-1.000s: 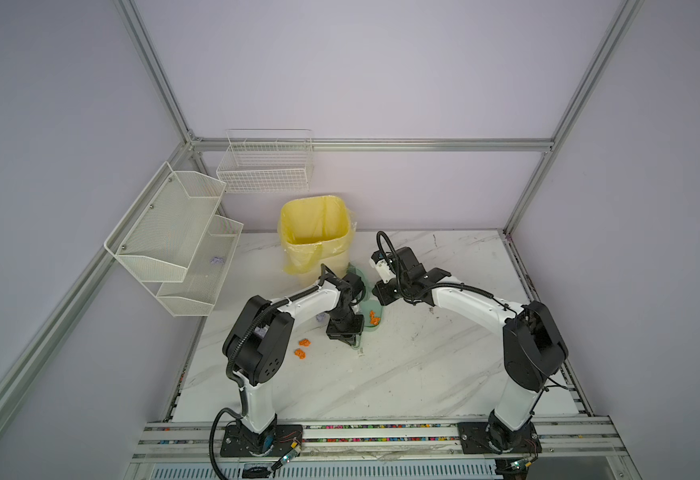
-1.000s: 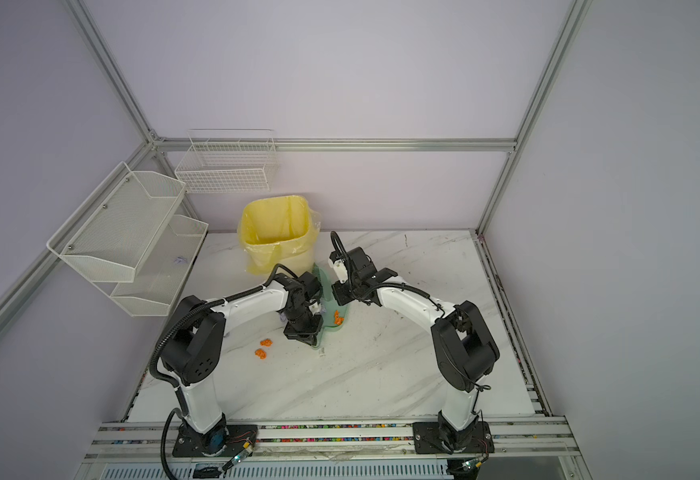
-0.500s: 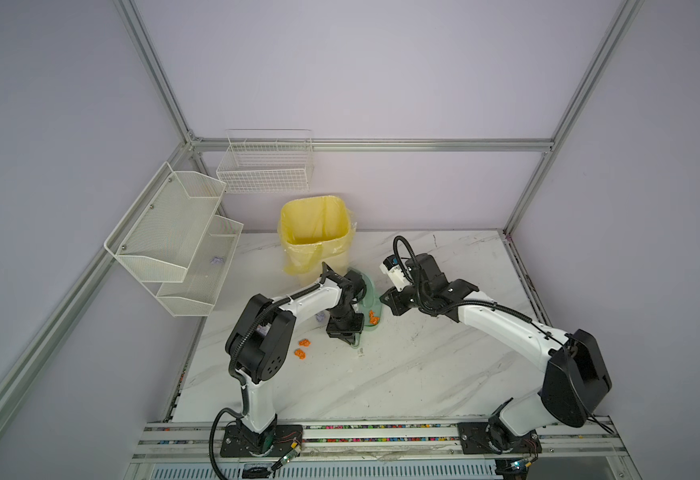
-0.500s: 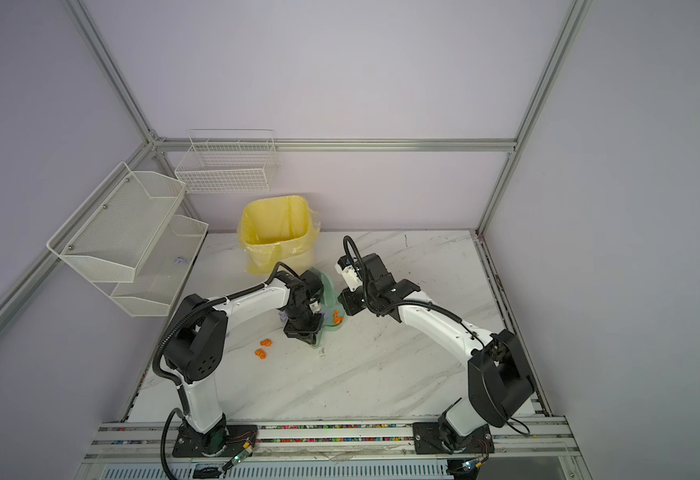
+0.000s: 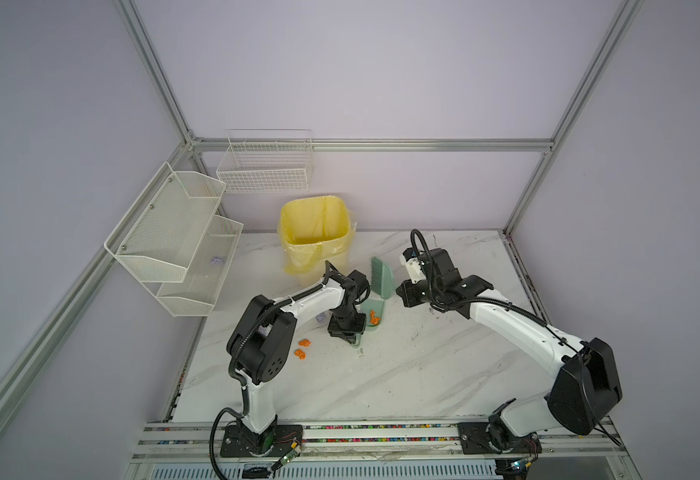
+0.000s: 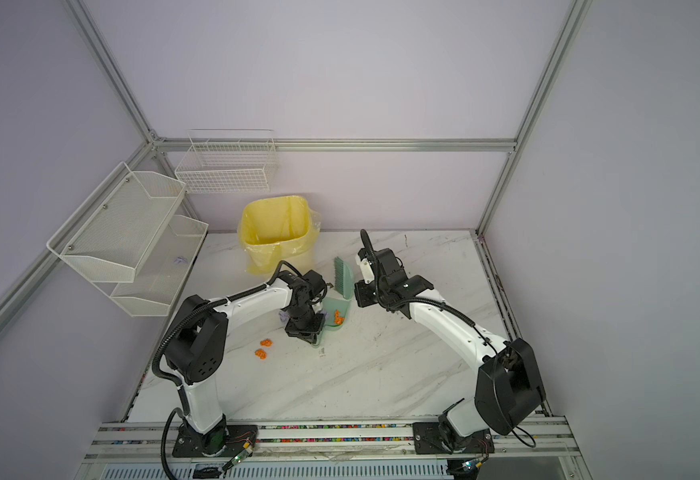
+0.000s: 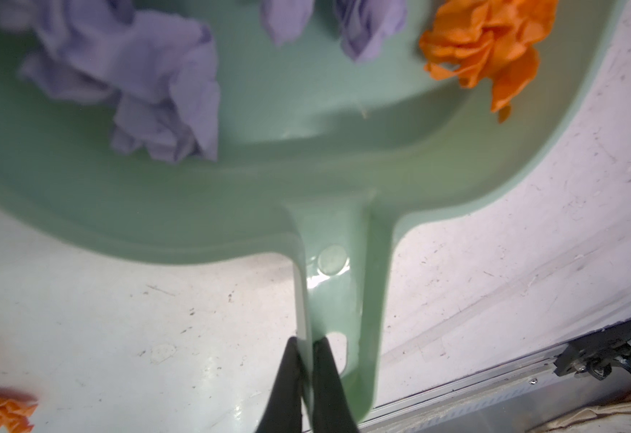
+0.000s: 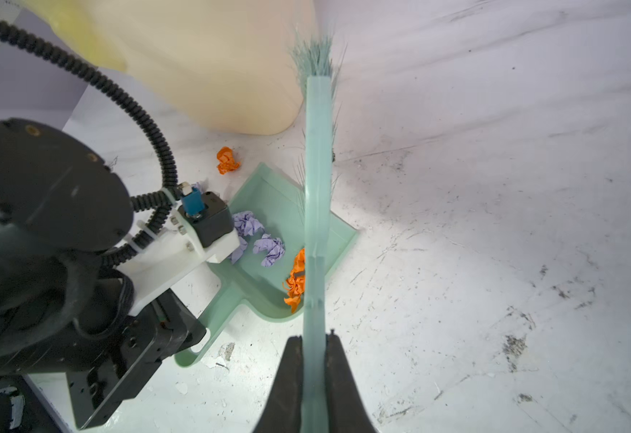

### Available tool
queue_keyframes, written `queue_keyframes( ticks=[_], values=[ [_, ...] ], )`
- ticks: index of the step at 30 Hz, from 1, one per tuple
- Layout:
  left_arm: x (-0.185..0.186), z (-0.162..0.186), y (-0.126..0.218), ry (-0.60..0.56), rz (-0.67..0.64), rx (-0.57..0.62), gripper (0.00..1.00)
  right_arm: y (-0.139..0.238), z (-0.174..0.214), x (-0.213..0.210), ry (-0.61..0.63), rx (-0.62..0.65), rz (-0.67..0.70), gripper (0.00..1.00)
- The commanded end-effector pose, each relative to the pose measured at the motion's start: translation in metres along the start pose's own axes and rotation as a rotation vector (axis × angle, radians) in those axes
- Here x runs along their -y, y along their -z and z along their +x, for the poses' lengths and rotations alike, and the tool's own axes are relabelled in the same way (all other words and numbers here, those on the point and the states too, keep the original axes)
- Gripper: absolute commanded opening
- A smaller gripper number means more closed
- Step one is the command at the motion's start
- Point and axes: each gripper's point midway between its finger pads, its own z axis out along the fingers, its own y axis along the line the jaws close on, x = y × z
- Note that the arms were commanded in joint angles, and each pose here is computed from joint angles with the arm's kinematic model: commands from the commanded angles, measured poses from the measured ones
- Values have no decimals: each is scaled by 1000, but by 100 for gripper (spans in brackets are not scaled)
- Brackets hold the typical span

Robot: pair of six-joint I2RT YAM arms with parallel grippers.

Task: Sweep away the paper scraps from the table
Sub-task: 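Draw the brush back with the right gripper while the left lifts the dustpan, then carry the loaded dustpan with the left gripper up over the yellow bin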

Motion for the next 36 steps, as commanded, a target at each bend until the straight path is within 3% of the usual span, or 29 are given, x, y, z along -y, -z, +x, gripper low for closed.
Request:
queue_keyframes(
  ticks=[1,13,19,23,36],
  values=[
    [20,-14,42,-28,43,119,0,27,-26,5,-24,88,34,0],
    [25,-21,89,-53,-49,305,0,42,-40,27,-46,155,133,0],
    [39,-27,112,-76,-36,380,0,75,-57,31,-69,259,171,0],
    [34,-35,113,-70,-73,360,0,80,-56,42,-102,268,205,0],
    [85,-50,169,-101,150,438,0,79,-52,67,-148,263,266,0]
  ],
)
